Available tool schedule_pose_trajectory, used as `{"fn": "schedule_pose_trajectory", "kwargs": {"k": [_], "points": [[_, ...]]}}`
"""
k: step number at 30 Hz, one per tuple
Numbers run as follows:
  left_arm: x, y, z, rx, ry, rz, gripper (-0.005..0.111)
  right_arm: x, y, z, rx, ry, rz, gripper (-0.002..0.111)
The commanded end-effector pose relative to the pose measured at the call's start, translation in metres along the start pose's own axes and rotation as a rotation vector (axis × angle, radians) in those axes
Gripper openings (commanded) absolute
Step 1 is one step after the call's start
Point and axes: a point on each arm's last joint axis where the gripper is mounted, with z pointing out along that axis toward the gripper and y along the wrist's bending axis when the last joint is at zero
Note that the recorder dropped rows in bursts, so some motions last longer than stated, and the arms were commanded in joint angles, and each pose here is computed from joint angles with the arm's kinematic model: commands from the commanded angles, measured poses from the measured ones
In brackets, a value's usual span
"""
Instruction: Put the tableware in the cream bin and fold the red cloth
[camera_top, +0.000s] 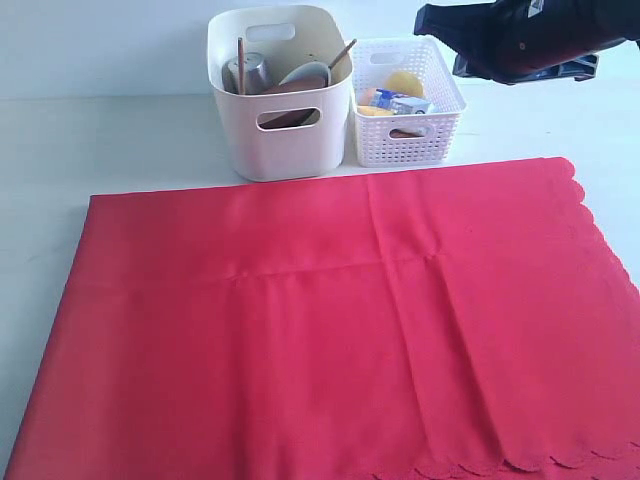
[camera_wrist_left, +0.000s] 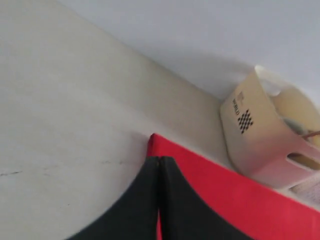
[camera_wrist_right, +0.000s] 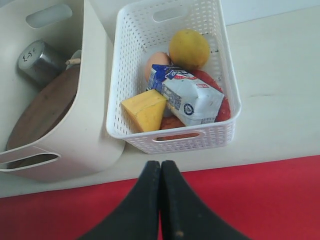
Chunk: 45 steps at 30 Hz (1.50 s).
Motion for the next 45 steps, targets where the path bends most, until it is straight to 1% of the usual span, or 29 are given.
{"fn": "schedule_pose_trajectory", "kwargs": {"k": [1, 5, 7, 10, 12, 18, 20, 22, 23, 26, 28, 29, 31, 33, 34, 37, 39, 40, 43, 45], "points": [[-0.004, -0.003, 0.020, -0.065, 0.163, 0.103, 0.000, 0.001, -0.002, -0.001, 0.013, 0.016, -0.009, 0.000], [-0.009, -0.006, 0.040, -0.100, 0.289, 0.156, 0.000, 0.004, -0.004, -0.001, 0.029, 0.047, -0.009, 0.000], [-0.011, -0.009, 0.053, -0.119, 0.380, 0.179, 0.000, 0.005, -0.005, -0.001, 0.037, 0.061, -0.009, 0.000], [-0.015, -0.012, 0.070, -0.128, 0.497, 0.244, 0.000, 0.007, -0.005, -0.001, 0.046, 0.080, -0.011, 0.000], [-0.019, -0.013, 0.083, -0.133, 0.546, 0.274, 0.000, 0.008, -0.006, -0.001, 0.053, 0.094, -0.019, 0.000], [-0.029, -0.010, 0.112, -0.162, 0.586, 0.252, 0.000, 0.017, -0.011, -0.003, 0.100, 0.204, -0.089, 0.000], [-0.028, -0.012, 0.123, -0.137, 0.606, 0.231, 0.000, 0.022, -0.013, -0.004, 0.120, 0.254, -0.106, 0.000], [-0.028, -0.014, 0.134, -0.099, 0.624, 0.245, 0.000, 0.025, -0.015, -0.005, 0.132, 0.292, -0.119, 0.000], [-0.028, -0.015, 0.141, -0.086, 0.625, 0.246, 0.000, 0.026, -0.015, -0.006, 0.133, 0.305, -0.118, 0.000], [-0.030, -0.016, 0.158, -0.088, 0.618, 0.214, 0.000, 0.028, -0.012, -0.006, 0.109, 0.332, -0.101, 0.000], [-0.030, -0.017, 0.164, -0.082, 0.654, 0.201, 0.001, 0.030, -0.010, -0.006, 0.077, 0.344, -0.095, 0.000], [-0.028, -0.017, 0.166, -0.077, 0.684, 0.193, 0.003, 0.030, -0.008, -0.006, 0.062, 0.349, -0.089, 0.000], [-0.021, -0.021, 0.168, -0.056, 0.735, 0.215, 0.013, 0.031, -0.006, -0.006, 0.042, 0.355, -0.085, 0.000], [-0.013, -0.027, 0.169, -0.033, 0.779, 0.233, 0.025, 0.031, -0.006, -0.006, 0.037, 0.353, -0.088, 0.000], [-0.007, -0.032, 0.169, -0.016, 0.810, 0.248, 0.034, 0.030, -0.006, -0.006, 0.035, 0.348, -0.087, 0.000], [0.009, -0.045, 0.170, 0.021, 0.867, 0.289, 0.053, 0.030, -0.006, -0.004, 0.033, 0.336, -0.086, 0.000], [0.019, -0.049, 0.172, 0.032, 0.902, 0.328, 0.059, 0.030, -0.006, -0.001, 0.034, 0.335, -0.086, 0.000], [0.023, -0.049, 0.173, 0.026, 0.921, 0.344, 0.060, 0.031, -0.006, -0.001, 0.035, 0.338, -0.086, 0.000], [0.030, -0.044, 0.178, 0.001, 0.953, 0.357, 0.061, 0.034, -0.007, 0.003, 0.040, 0.350, -0.085, 0.000], [0.030, -0.041, 0.178, -0.019, 0.957, 0.376, 0.061, 0.036, -0.008, 0.006, 0.044, 0.363, -0.085, 0.000]]}}
